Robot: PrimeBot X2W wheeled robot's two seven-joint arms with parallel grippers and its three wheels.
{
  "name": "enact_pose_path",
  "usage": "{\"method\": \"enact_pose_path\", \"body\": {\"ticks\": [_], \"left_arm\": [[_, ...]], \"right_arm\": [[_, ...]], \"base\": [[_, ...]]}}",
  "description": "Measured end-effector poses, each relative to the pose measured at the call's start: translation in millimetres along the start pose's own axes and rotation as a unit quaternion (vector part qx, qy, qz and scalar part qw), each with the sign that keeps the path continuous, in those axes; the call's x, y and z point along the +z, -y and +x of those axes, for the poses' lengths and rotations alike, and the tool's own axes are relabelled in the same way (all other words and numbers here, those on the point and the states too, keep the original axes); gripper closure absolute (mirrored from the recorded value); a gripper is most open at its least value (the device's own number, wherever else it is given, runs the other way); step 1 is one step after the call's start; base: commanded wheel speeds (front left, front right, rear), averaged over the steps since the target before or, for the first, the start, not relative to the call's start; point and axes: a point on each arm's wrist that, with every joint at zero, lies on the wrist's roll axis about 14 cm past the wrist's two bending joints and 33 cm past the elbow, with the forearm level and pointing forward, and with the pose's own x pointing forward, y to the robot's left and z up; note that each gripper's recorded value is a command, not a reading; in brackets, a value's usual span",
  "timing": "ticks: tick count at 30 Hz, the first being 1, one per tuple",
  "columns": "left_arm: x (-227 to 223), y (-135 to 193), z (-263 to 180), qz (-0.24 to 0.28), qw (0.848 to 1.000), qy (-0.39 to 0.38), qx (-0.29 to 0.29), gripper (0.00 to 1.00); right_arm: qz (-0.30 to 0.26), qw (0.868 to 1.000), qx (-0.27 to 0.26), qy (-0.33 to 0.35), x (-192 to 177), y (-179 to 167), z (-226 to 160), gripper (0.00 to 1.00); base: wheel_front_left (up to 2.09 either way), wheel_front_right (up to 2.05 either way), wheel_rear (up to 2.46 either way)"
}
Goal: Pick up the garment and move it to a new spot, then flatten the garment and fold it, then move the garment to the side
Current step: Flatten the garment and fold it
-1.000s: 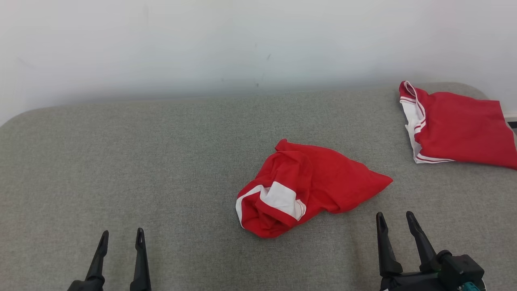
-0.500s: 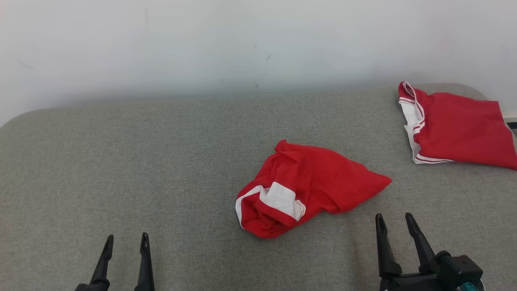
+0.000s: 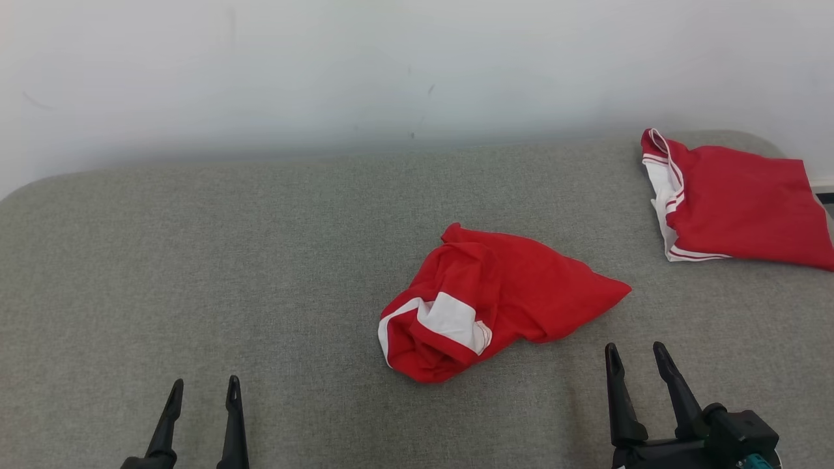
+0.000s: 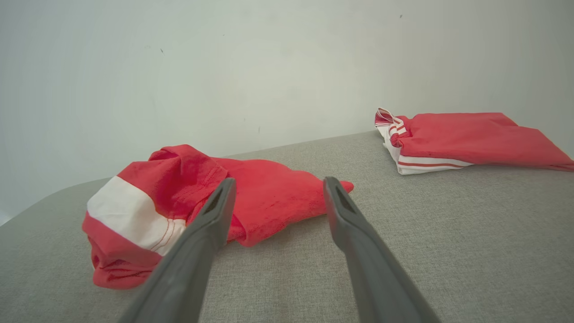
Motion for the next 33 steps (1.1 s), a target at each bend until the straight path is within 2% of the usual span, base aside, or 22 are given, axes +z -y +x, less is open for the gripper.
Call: {"method": "enact_pose_path", "body": {"ticks": [33], "left_arm": [[-0.4,-3.9,2.9,0.001,1.0,0.0,0.004,0.0]], "right_arm": [[0.002,1.0,0.001,-0.005,-3.4,-0.6,3.0,0.0]], "base": [[0.0,0.0,0.0]]}}
